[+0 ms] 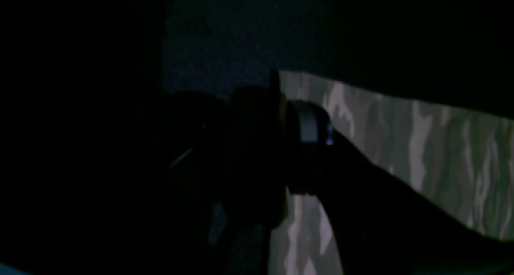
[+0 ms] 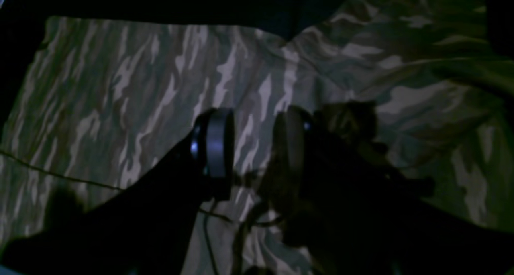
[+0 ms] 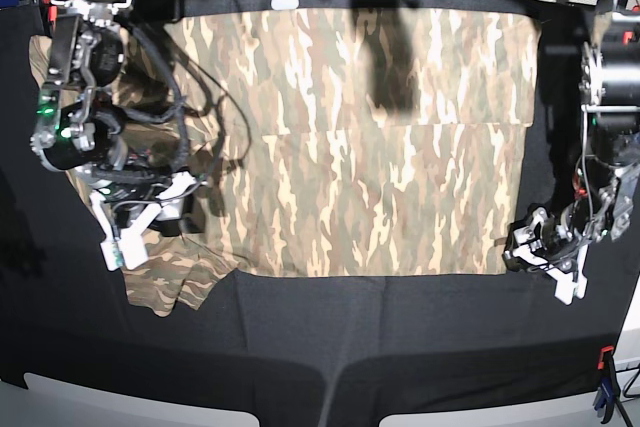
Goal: Layout the t-shirt on the table in an organized manner, then fold the t-shirt properly
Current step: 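Grasp the shirt side edges with both grippers and fold them inward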
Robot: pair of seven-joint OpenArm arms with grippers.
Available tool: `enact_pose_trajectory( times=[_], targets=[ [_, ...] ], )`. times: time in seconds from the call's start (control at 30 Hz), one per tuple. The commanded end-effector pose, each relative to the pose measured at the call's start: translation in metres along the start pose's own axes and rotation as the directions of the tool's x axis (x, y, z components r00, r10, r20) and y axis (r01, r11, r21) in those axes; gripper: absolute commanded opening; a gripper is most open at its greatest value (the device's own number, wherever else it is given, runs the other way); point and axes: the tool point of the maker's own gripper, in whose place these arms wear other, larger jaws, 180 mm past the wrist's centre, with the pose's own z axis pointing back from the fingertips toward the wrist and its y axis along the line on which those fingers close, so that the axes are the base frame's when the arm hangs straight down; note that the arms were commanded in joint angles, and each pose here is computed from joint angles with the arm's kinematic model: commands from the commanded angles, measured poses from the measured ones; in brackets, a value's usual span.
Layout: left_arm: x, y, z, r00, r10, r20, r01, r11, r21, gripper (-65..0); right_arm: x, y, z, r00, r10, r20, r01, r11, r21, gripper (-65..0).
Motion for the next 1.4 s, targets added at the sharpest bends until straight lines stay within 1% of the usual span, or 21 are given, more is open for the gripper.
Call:
enact_pose_trajectory(
  times=[0.0,0.13,0.27,0.53,0.7,0.8,0.87,0.93,0.97,1.23,1.37],
  targets=[
    [0.034,-0.006,0.004,0.997,-0.005,0.077,0.007,1.0,-0.026,-42.2,0.018,-0.001,0.004,0.998,0.04,0.055,-0.041,0.999,0.006,-43.9],
    [0.034,-0.009,0.004,0.997,-0.008,0.077,0.011,0.999,-0.038,-42.2,0.017,0.005,0.004,0.995,0.088,0.055,-0.09,0.995,0.037,-43.9],
    [0.023,-0.013,0.001,0.997,-0.001,0.072,0.005,0.999,-0.047,-42.2,0.017,0.006,0.004,0.995,0.088,0.055,-0.091,0.995,0.037,-43.9],
    [0.025,-0.036,-0.007,0.997,-0.001,0.081,0.008,0.996,-0.089,-42.2,0.017,0.005,0.004,0.995,0.089,0.055,-0.091,0.995,0.037,-43.9],
    [0.02,-0.042,-0.011,0.996,-0.048,0.069,0.054,0.995,-0.085,-42.2,0.017,0.005,0.004,0.995,0.089,0.056,-0.091,0.995,0.037,-43.9],
    [0.021,-0.041,-0.011,0.996,-0.05,0.074,0.056,0.995,-0.083,-42.2,0.017,0.005,0.004,0.994,0.091,0.054,-0.093,0.995,0.034,-43.9],
    [0.019,-0.041,-0.012,0.995,-0.071,0.064,0.076,0.994,-0.076,-45.0,0.017,0.004,0.004,0.994,0.093,0.052,-0.094,0.995,0.032,-43.9],
    [0.018,-0.042,-0.012,0.996,-0.068,0.064,0.073,0.994,-0.079,-49.4,0.017,0.005,0.004,0.994,0.092,0.052,-0.094,0.995,0.032,-43.9],
    [0.018,-0.043,-0.013,0.996,-0.067,0.064,0.072,0.994,-0.082,-50.2,0.017,0.004,0.004,0.994,0.092,0.052,-0.094,0.995,0.032,-43.9],
    [0.022,-0.05,-0.014,0.994,-0.065,0.092,0.073,0.993,-0.091,-50.2,0.018,0.004,0.004,0.994,0.093,0.054,-0.095,0.995,0.032,-43.9],
    [0.025,-0.048,-0.014,0.988,-0.108,0.112,0.116,0.99,-0.075,-50.2,0.019,0.004,0.004,0.994,0.094,0.062,-0.096,0.995,0.031,-43.9]
  ],
)
